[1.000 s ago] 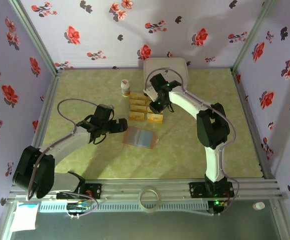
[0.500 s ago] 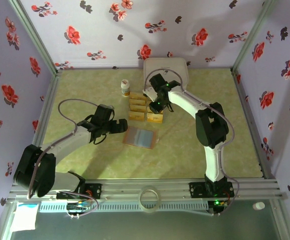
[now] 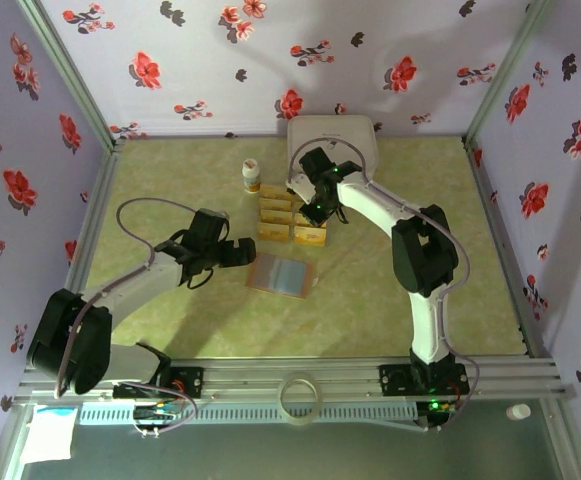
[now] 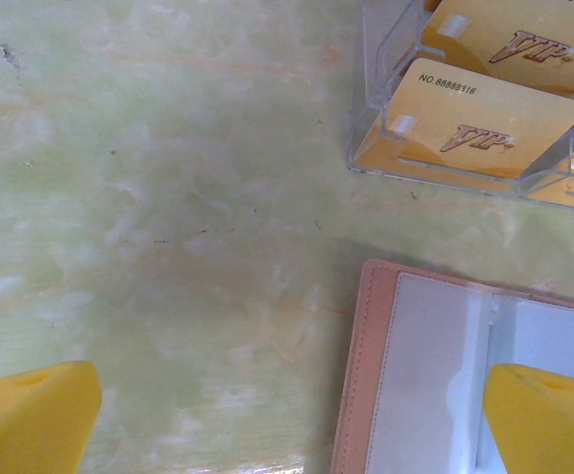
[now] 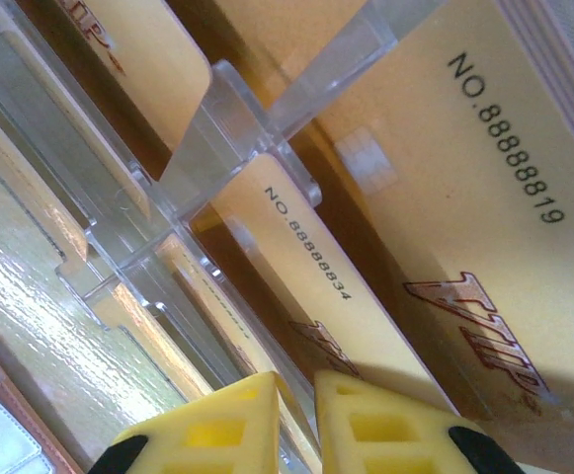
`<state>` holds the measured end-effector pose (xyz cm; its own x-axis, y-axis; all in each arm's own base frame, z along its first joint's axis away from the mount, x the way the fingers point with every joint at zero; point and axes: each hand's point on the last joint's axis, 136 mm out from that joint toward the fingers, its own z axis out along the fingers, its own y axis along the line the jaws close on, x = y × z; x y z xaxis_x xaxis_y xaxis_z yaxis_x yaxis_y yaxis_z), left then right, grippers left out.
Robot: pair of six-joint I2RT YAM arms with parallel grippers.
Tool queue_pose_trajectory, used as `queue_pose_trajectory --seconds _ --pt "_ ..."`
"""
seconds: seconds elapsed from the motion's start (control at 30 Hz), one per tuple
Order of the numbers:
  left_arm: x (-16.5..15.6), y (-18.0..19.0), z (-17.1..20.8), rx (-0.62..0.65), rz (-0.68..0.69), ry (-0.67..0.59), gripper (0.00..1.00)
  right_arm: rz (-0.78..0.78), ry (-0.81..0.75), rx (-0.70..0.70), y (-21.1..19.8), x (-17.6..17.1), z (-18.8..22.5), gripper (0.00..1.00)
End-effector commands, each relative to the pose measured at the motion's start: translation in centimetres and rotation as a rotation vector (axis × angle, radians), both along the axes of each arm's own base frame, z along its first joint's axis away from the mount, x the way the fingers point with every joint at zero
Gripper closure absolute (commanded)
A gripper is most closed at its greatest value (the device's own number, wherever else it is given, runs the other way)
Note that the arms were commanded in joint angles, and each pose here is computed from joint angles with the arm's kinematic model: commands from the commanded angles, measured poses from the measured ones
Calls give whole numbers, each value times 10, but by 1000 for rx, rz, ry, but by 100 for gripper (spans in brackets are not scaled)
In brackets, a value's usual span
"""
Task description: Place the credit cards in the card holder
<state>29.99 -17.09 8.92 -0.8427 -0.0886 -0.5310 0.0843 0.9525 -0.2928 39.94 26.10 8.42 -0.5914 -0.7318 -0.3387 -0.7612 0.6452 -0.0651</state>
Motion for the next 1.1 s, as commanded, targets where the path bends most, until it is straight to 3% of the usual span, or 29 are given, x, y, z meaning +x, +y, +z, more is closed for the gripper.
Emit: queue_pose_trajectory --seconds 0.0,0.47,0.77,1.07 --pt "0 2 -1 0 1 13 0 20 68 -38 -5 -22 -19 88" --pt "0 1 -1 -2 3 11 0 3 46 3 -4 -29 -7 93" --pt "1 1 0 0 -5 8 0 45 -125 -36 8 -6 27 100" --pt "1 0 3 0 -8 3 0 100 -199 -100 12 -2 55 100"
